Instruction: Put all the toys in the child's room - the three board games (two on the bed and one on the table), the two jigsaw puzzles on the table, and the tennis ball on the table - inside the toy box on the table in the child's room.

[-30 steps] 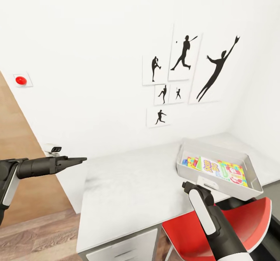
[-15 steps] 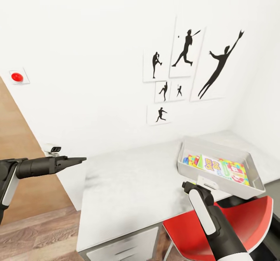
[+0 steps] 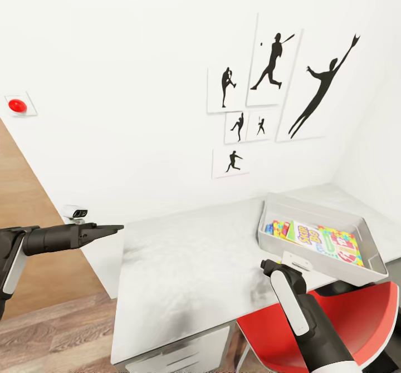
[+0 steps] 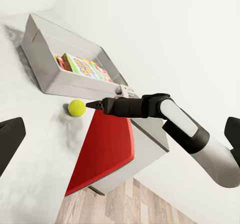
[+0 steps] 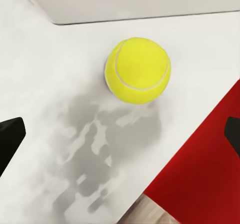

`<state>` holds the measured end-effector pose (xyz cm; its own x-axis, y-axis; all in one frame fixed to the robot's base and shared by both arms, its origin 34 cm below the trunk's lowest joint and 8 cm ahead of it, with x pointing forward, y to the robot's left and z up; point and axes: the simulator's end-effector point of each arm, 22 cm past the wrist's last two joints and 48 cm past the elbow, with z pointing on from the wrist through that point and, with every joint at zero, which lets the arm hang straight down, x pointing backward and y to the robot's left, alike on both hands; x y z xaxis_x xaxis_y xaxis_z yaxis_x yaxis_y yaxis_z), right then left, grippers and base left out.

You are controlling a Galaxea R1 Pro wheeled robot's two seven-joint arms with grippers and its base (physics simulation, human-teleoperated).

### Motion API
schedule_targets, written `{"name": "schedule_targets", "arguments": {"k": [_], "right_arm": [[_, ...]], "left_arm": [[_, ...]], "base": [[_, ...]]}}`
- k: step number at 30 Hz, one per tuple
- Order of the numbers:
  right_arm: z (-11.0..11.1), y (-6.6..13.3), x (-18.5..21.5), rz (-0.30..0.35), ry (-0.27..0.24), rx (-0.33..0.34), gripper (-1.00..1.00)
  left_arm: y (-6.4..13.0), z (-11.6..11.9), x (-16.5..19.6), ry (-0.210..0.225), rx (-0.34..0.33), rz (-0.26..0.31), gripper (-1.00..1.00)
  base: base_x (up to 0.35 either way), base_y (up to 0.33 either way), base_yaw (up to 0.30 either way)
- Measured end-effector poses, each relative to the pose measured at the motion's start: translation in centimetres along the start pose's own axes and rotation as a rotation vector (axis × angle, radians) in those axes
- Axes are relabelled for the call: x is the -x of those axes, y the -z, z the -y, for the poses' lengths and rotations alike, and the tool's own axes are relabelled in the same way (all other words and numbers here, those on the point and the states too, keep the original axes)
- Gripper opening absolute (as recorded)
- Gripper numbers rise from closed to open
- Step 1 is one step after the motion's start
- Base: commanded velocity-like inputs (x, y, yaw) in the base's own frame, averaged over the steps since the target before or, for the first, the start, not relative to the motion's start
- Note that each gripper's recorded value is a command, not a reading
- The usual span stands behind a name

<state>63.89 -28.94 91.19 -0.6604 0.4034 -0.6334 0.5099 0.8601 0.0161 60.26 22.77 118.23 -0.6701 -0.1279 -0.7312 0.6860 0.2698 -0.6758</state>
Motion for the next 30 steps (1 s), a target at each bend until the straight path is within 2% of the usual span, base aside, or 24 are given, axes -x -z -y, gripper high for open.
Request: {"name": "schedule_targets", "arguments": {"k": [14,30], "right_arm": [[0.1,-0.8,-0.9,-0.019,0.007,-0.009,1.00],[0.3,-1.7,-2.0,-0.042,0.015,-0.019,1.00]], "left_arm": [[-0.2,-1.0,-0.5,0.021,0.003,-0.006,1.00],[-0.4,-2.2,-1.2,0.045,0.006,-0.013,1.00]], "base": [[0.057,-0.055,0.000],[0.079,0.031,0.000]]}}
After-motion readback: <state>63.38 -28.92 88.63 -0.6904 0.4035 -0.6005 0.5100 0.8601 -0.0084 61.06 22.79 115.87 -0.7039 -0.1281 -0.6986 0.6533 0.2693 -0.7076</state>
